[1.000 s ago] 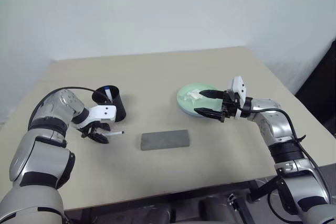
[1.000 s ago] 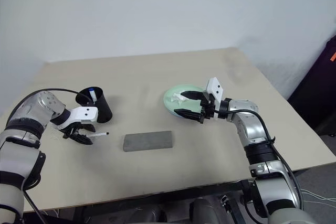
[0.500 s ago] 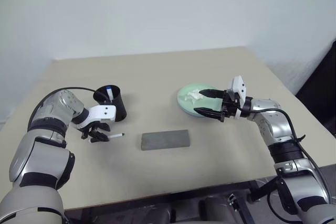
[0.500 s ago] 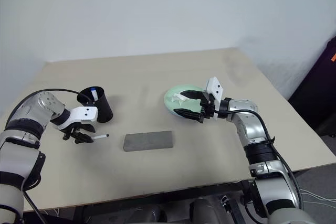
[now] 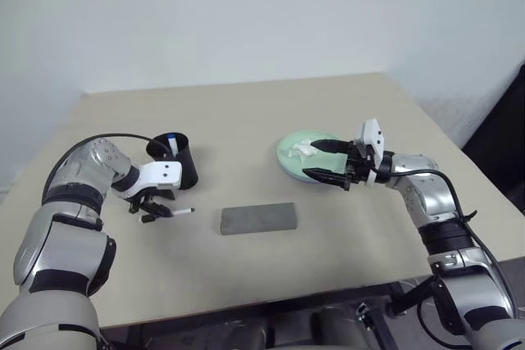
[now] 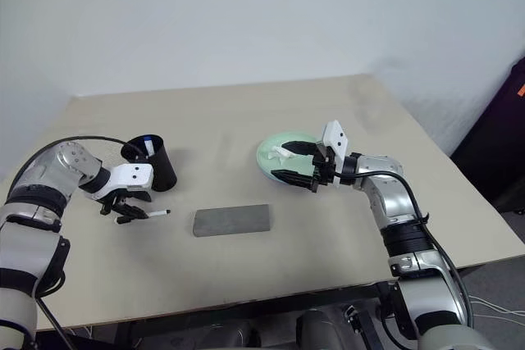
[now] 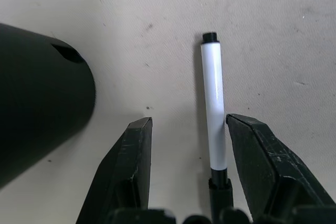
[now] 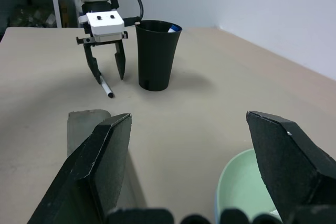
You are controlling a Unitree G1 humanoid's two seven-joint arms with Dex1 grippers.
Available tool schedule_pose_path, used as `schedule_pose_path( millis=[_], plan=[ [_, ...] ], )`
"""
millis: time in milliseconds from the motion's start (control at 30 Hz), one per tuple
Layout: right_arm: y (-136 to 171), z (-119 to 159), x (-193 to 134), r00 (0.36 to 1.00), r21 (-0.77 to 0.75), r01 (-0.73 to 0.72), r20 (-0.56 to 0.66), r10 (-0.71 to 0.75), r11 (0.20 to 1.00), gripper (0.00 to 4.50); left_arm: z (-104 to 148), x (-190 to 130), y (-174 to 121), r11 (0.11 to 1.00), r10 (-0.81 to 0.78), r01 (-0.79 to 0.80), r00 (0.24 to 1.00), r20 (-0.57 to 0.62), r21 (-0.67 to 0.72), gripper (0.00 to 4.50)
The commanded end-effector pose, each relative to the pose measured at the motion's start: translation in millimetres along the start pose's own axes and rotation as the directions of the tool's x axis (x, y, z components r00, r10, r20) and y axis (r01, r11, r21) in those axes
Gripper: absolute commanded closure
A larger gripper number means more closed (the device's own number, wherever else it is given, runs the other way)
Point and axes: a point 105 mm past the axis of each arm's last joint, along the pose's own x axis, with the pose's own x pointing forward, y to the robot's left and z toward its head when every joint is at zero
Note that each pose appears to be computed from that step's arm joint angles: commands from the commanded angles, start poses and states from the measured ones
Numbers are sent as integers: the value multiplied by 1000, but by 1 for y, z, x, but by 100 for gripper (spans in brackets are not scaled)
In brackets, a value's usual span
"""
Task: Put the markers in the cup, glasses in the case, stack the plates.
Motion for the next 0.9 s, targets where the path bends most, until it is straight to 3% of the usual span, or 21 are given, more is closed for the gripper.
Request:
schedule_pose_path(
  millis=[33, 700, 800, 900],
  plan=[
    [-4, 17, 2, 999, -62, -1, 32, 3, 998, 71, 7, -17, 8, 998, 37, -37, 999, 11, 52, 218],
    [-3, 16, 3, 999, -58, 3, 36, -1, 998, 71, -9, 11, -19, 997, -53, 54, 998, -32, 46, 218],
    [-3, 16, 3, 999, -58, 4, 35, -2, 998, 71, -10, 12, -20, 998, -54, 56, 998, -32, 39, 275],
    [-3, 16, 2, 999, -58, 5, 35, -3, 998, 71, -9, 10, -19, 998, -50, 51, 998, -22, 33, 379]
  ],
)
